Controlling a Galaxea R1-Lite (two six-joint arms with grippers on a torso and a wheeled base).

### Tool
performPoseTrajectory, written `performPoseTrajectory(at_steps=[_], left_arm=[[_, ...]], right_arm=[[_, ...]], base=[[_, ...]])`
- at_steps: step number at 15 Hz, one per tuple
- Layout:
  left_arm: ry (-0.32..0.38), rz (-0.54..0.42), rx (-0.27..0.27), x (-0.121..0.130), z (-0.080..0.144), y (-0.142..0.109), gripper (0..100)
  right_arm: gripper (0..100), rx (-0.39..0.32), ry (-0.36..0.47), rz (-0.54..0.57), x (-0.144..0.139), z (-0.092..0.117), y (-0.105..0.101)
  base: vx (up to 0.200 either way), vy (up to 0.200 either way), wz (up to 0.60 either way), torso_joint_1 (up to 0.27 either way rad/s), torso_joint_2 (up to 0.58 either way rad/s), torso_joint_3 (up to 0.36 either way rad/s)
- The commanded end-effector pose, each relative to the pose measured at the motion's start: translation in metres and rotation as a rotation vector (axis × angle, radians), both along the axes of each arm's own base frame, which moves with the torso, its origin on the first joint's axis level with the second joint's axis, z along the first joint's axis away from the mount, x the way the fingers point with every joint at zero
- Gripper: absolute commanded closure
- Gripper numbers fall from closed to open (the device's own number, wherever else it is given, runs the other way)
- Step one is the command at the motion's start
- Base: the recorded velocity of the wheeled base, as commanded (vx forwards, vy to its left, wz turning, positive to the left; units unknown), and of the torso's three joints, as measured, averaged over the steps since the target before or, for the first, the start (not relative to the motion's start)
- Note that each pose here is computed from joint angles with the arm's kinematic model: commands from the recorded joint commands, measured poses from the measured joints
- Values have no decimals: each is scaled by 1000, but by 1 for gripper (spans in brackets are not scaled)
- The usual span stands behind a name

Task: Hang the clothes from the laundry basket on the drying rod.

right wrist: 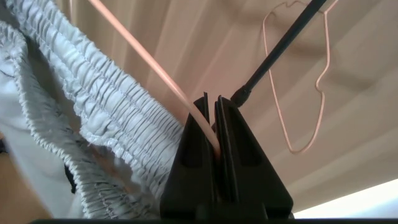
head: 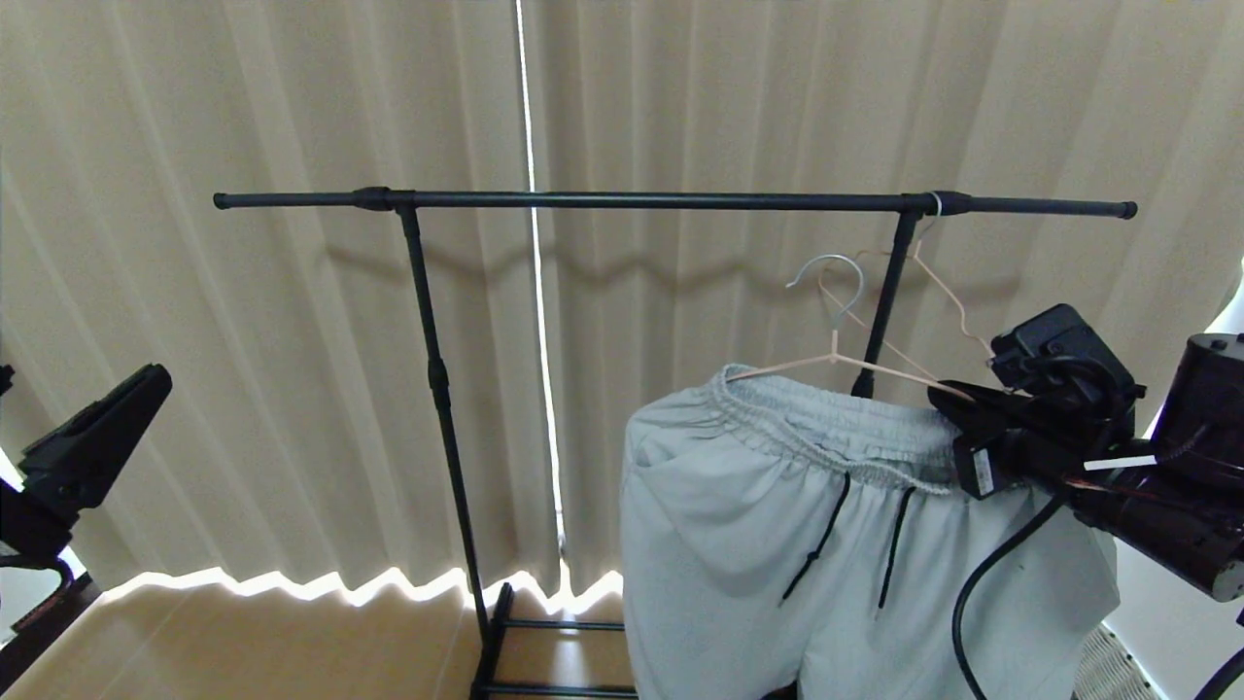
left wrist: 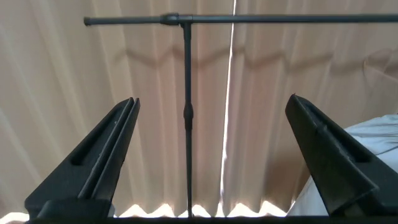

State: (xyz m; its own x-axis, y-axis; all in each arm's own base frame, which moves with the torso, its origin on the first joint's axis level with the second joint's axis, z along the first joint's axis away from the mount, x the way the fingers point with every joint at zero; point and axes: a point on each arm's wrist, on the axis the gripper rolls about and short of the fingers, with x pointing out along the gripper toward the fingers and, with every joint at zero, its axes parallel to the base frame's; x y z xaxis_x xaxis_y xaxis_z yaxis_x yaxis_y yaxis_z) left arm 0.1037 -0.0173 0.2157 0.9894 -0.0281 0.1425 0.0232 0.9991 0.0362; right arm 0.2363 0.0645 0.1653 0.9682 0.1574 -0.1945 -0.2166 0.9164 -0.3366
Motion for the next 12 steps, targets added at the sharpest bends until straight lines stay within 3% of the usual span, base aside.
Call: performPoseTrajectory(at_steps=[1, 5, 7, 10, 12], left_arm=[[-11, -5, 0, -3, 1, 0, 0], [-6, -8, 9, -1, 1, 0, 0], [23, -10, 47, 7, -1, -2, 0], [50, -15, 54, 11, -5, -4, 0], [68, -68, 62, 12, -9, -6, 0]], right_arm=[[100, 0, -4, 1, 0, 1, 0], [100, 2, -3, -6, -1, 0, -2], [100, 4, 0, -20, -1, -2, -2], [100, 31, 8, -29, 1, -3, -2], [100, 39, 3, -30, 1, -2, -1]], base=[[0, 0, 0, 0, 0, 0], [0, 0, 0, 0, 0, 0], [0, 0, 0, 0, 0, 0], [0, 0, 0, 0, 0, 0], [100, 0, 0, 1, 1, -1]])
